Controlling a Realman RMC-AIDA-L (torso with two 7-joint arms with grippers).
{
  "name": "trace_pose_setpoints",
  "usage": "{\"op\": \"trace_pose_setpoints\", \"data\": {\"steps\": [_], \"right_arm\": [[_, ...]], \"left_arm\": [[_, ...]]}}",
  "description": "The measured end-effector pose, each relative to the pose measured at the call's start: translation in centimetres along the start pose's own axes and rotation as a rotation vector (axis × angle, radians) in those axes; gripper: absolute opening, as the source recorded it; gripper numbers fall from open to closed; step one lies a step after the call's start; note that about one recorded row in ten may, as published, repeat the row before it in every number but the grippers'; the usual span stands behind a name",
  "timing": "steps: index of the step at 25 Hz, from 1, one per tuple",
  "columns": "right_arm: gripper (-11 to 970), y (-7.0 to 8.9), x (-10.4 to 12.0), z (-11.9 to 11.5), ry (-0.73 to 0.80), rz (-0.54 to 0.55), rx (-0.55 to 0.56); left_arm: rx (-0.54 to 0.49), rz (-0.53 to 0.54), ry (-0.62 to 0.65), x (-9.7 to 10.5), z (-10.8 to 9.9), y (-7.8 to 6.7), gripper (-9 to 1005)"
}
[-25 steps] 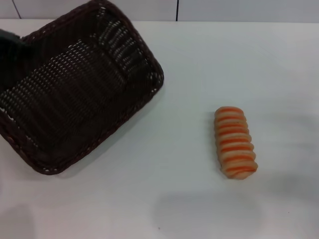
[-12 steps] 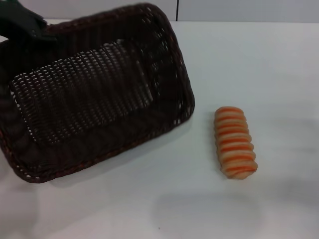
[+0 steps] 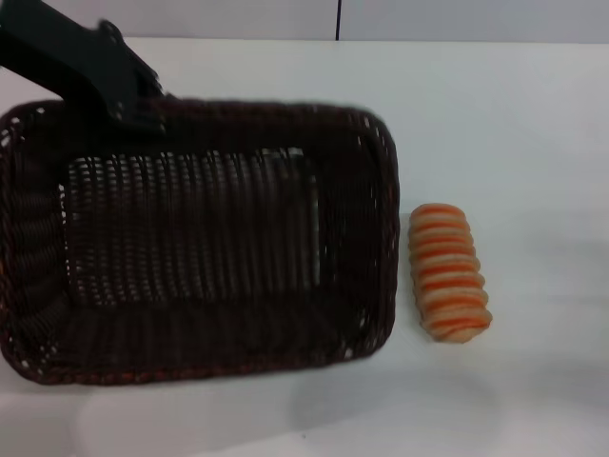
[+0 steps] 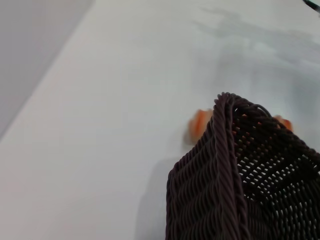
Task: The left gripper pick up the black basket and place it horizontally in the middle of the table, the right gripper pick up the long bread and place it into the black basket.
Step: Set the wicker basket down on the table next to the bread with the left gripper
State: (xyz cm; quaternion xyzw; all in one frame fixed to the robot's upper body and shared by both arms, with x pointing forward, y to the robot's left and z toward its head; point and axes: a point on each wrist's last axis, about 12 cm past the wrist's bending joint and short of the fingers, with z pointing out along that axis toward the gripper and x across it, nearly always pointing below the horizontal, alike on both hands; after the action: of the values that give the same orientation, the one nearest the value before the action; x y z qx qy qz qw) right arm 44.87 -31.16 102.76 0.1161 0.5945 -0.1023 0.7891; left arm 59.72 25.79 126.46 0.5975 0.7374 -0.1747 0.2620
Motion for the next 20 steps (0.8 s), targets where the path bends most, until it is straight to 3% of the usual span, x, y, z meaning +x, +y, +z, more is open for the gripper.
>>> {"op": "trace_pose_setpoints", "data": {"steps": [8, 20], "right_arm": [[587, -0.3, 0.0, -0.6, -0.001, -0.003, 0.008], [588, -0.3, -0.2, -0.9, -0.008, 0.002, 0.015]], "left_arm": [[0.093, 0.059, 0.021, -0.2, 2.1, 0.1, 181], [0.059, 0.087, 0.068, 0.7, 3.9, 0.4, 176]]}}
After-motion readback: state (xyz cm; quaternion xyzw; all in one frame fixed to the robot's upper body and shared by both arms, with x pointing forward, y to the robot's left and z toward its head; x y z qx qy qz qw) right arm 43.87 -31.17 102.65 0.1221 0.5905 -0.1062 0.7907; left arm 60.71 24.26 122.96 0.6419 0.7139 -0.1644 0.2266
